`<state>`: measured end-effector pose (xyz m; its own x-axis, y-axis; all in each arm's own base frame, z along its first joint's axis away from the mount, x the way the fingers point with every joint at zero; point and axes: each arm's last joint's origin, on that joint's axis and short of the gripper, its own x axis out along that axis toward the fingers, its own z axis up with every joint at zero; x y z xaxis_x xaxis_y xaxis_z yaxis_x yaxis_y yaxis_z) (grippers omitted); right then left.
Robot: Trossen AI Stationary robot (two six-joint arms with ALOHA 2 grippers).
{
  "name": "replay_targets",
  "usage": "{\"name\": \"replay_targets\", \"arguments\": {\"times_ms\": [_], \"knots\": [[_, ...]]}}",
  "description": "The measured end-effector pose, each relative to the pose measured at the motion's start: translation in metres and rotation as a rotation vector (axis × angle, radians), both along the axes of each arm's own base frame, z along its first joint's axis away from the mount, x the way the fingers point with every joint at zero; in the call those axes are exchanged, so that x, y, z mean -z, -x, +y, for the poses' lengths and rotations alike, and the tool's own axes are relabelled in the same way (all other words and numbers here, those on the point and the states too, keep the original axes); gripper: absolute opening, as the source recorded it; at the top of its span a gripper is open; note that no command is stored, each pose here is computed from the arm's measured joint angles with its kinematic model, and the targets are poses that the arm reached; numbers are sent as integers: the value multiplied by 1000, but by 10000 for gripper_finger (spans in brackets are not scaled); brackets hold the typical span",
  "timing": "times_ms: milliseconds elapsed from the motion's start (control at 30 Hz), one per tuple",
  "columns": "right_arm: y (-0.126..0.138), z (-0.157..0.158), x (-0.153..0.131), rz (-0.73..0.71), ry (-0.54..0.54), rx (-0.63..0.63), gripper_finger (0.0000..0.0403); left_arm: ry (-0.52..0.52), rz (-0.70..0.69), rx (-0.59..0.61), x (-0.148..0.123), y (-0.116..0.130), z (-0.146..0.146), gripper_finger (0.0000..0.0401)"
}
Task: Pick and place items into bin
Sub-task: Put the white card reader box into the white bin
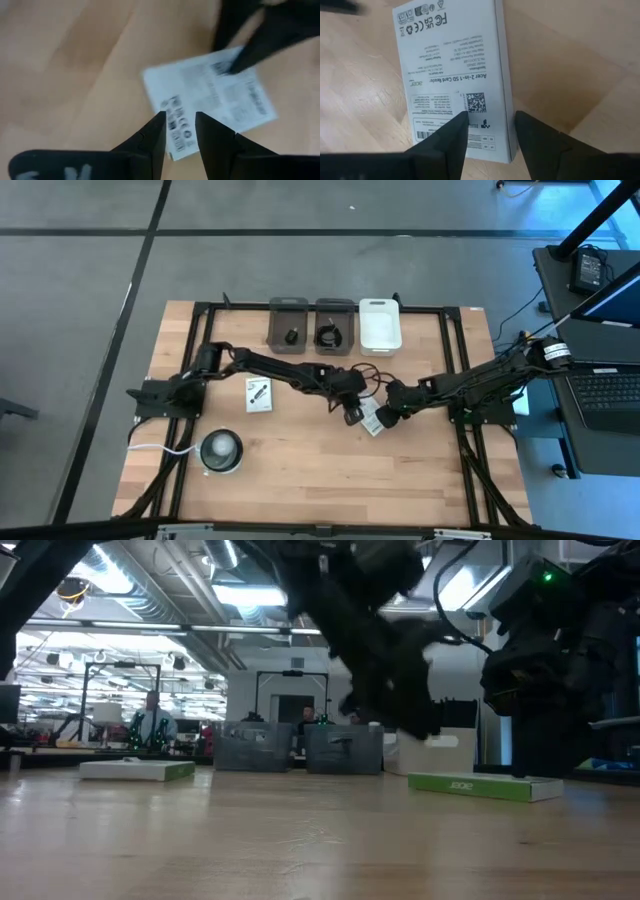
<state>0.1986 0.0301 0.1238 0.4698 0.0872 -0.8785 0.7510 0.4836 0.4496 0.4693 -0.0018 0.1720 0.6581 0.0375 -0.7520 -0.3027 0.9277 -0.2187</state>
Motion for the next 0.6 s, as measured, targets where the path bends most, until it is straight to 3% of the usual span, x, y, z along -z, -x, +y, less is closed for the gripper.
{"name": "replay_targets", "arguments": {"times_ms": [167,333,400,600], "knots": [[0,0,0,0,7,-20,170,-216,-12,259,-13,4,-24,100],[0,0,0,0,8,-21,170,-590,67,531,-4,6,-50,101],[0,0,0,1,6,-20,170,-692,90,616,1,6,-60,107],[0,0,0,1,5,-21,170,-785,97,720,1,6,-67,133]]}}
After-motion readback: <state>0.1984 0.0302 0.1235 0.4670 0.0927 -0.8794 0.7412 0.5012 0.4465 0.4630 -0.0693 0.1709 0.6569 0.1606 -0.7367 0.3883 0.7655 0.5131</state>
